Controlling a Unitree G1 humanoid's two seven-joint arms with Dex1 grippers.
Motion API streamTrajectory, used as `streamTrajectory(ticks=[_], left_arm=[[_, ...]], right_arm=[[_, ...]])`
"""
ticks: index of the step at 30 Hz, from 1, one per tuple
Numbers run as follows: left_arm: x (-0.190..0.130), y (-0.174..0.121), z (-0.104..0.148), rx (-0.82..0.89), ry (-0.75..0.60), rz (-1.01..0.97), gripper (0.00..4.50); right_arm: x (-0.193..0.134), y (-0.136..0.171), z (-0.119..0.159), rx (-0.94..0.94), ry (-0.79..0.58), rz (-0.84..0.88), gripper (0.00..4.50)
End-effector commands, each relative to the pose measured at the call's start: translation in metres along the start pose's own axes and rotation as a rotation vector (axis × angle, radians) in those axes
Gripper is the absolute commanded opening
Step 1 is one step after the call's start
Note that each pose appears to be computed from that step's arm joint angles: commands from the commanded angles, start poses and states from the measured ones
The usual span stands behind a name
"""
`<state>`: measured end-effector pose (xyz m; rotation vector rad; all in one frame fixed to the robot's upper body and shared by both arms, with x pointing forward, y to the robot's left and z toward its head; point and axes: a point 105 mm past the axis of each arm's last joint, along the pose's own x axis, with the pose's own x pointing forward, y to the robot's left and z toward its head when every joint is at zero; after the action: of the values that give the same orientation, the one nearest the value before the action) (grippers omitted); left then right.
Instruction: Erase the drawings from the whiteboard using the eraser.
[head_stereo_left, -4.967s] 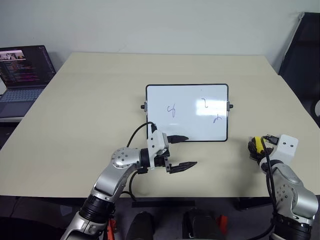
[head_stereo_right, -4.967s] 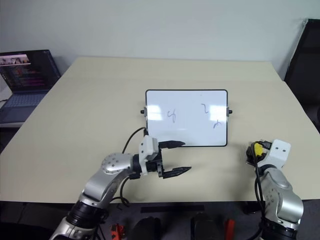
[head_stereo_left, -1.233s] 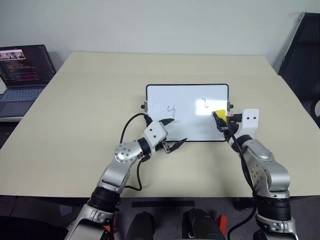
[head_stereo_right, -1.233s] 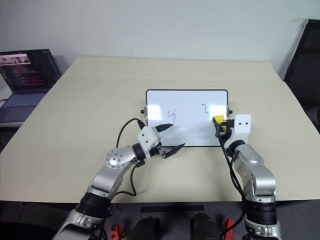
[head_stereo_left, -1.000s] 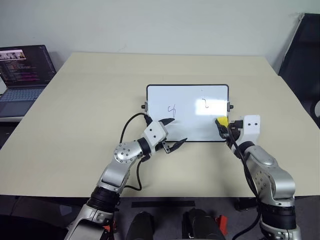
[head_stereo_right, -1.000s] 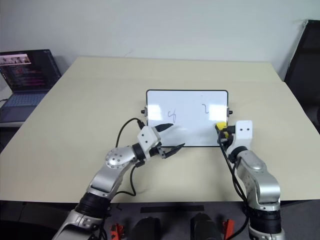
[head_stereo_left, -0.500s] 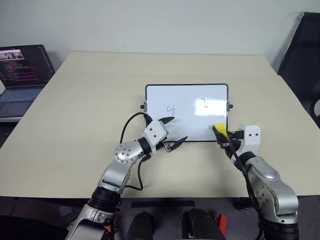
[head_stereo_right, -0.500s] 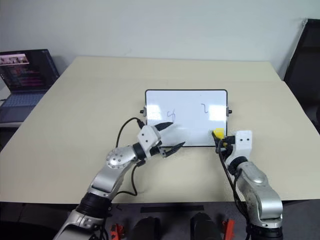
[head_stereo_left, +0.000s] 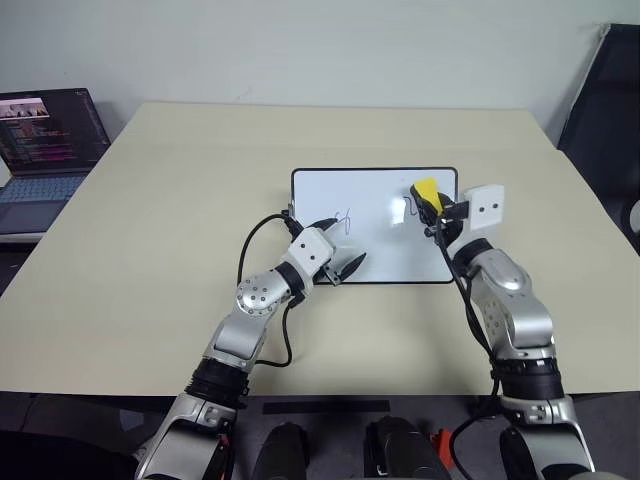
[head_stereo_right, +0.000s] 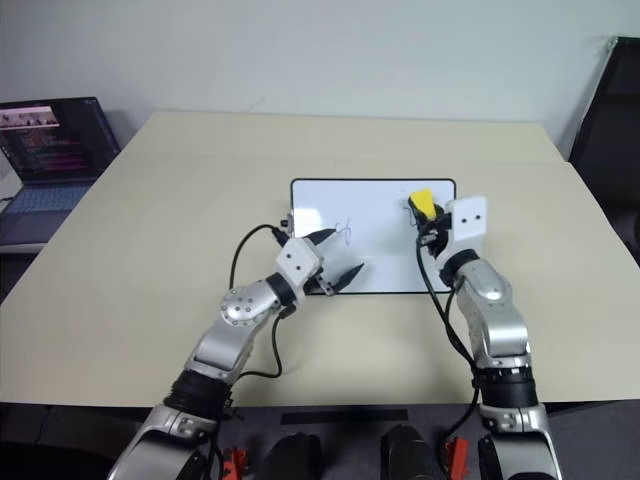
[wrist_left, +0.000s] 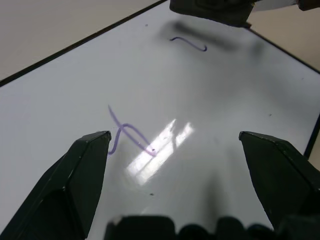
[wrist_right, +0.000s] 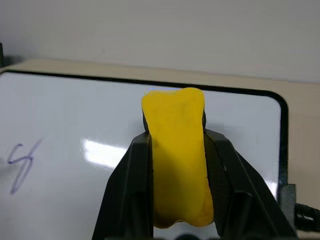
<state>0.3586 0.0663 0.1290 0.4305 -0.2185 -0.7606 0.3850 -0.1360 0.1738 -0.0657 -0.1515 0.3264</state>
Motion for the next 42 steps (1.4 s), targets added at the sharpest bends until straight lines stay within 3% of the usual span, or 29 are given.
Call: streamTrajectory(ticks=[1, 10, 24, 29, 42], left_arm=[[0.007, 0.009, 0.019, 0.031, -0.072, 0.022, 4.50], [0.008, 0.003, 0.023, 0.030, -0.087, 0.004, 4.50], [-0.003, 0.021, 0.016, 0.045, -0.052, 0.039, 4.50], [-0.002, 0.018, 0.015, 0.040, -0.053, 0.034, 4.50], [0.002, 0.006, 0.018, 0.023, -0.078, 0.014, 4.50]], right_arm=[[0.013, -0.006, 0.006, -0.074, -0.009, 0.007, 1.05], [0.023, 0.001, -0.002, -0.075, -0.008, 0.048, 1.05], [-0.020, 0.042, -0.062, -0.048, 0.266, 0.260, 1.05], [-0.019, 0.031, -0.047, -0.046, 0.220, 0.217, 1.05], [-0.012, -0.007, 0.019, -0.110, -0.111, 0.031, 1.05]])
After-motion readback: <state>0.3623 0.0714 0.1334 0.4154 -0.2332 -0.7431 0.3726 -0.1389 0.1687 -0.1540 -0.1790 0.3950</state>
